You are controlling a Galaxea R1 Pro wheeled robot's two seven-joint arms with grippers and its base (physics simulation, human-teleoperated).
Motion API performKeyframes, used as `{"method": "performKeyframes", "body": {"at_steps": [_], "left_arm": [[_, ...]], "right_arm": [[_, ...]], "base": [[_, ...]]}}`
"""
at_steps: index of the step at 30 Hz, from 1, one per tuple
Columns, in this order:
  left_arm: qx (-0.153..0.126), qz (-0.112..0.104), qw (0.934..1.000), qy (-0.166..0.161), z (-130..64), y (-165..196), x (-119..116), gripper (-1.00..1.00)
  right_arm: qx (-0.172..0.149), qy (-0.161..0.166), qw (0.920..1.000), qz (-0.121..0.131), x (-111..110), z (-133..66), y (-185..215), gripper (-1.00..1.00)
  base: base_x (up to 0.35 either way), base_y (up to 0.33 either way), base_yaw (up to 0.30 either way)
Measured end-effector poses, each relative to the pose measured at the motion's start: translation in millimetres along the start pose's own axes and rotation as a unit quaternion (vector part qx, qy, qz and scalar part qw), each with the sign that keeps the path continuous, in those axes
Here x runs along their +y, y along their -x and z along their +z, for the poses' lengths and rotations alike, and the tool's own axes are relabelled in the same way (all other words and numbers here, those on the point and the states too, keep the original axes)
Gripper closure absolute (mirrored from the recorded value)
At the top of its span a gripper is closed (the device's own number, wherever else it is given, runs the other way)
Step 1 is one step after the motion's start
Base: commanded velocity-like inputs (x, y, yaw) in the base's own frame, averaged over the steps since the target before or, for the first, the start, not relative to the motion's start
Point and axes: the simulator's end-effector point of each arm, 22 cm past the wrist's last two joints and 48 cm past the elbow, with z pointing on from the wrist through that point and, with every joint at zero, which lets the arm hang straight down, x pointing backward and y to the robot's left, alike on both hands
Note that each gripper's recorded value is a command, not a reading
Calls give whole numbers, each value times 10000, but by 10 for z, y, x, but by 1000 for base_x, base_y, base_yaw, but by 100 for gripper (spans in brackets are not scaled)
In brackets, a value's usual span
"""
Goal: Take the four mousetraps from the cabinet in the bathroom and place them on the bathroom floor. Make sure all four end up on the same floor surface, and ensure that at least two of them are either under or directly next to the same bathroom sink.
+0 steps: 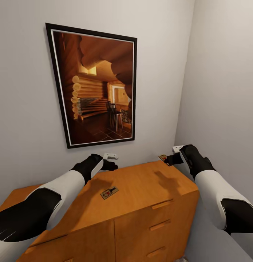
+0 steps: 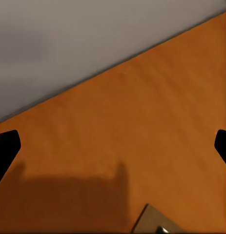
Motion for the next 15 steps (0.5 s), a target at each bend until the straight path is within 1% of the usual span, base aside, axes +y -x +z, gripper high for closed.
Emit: {"method": "performKeyframes", "body": {"at_steps": [8, 12, 15], "left_arm": [[40, -8, 10000, -39, 8, -29, -37, -100], [193, 14, 9998, -61, 47, -158, -83, -100], [333, 102, 9994, -87, 76, -274, -122, -100]], "right_arm": [[7, -9, 10000, 6, -18, 1, -8, 100], [23, -8, 10000, 11, -25, 6, -22, 100], [35, -8, 10000, 14, -29, 11, -32, 100]], "base": [[-10, -8, 0], [-1, -1, 0], [0, 0, 0]]}}
